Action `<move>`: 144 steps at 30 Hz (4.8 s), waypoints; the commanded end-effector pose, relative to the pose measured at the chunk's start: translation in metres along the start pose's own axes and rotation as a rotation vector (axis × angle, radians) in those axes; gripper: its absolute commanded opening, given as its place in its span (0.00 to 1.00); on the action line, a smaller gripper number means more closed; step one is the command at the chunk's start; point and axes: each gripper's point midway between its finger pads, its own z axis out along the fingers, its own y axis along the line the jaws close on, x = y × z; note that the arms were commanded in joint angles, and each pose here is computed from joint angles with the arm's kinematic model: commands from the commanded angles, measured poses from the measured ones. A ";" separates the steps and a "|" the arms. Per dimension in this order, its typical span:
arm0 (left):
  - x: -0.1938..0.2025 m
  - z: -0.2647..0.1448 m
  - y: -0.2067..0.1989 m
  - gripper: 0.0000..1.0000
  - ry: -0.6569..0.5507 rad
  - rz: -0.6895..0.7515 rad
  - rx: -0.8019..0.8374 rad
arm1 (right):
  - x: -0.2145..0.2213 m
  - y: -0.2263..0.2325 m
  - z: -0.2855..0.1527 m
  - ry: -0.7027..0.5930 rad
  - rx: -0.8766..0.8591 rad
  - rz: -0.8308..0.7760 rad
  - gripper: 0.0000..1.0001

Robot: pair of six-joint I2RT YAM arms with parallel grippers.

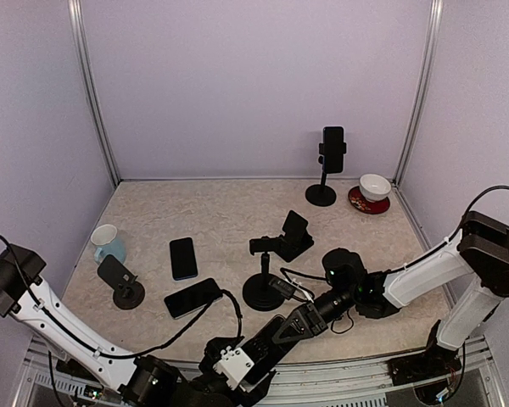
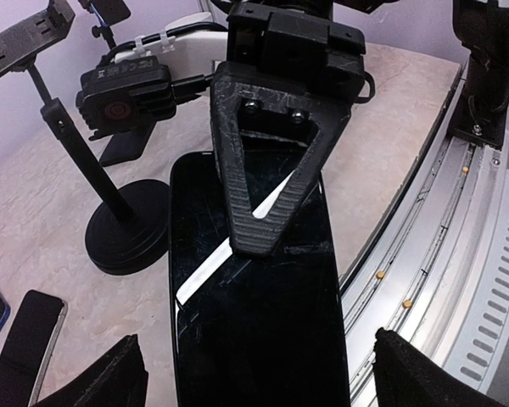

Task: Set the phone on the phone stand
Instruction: Pass from the left arm to the right, then pass from the right arm to the left, then pass from the left arm to the right

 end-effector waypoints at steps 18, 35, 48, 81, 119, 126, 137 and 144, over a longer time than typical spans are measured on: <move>-0.073 -0.066 0.050 0.99 -0.303 -0.437 0.178 | -0.071 0.131 -0.088 -0.579 0.082 -0.711 0.00; -0.153 -0.053 0.046 0.85 -0.560 -0.515 0.438 | -0.037 0.201 -0.144 -0.952 -0.120 -0.928 0.00; -0.194 -0.044 0.031 0.64 -0.674 -0.493 0.585 | -0.034 0.208 -0.138 -0.960 -0.180 -0.918 0.00; -0.200 -0.034 0.045 0.00 -0.681 -0.495 0.582 | -0.044 0.184 -0.125 -0.888 -0.027 -0.861 0.67; -0.139 -0.027 0.005 0.00 -0.197 -0.269 0.673 | -0.008 0.131 -0.044 -0.047 0.146 -0.820 0.56; -0.140 -0.029 -0.001 0.00 -0.202 -0.254 0.701 | -0.004 0.127 -0.037 -0.014 0.107 -0.798 0.39; -0.136 -0.025 -0.005 0.00 -0.183 -0.240 0.700 | 0.007 0.126 -0.030 0.038 0.038 -0.782 0.01; -0.141 -0.029 0.002 0.27 -0.217 -0.250 0.686 | 0.006 0.137 -0.034 0.007 0.009 -0.815 0.00</move>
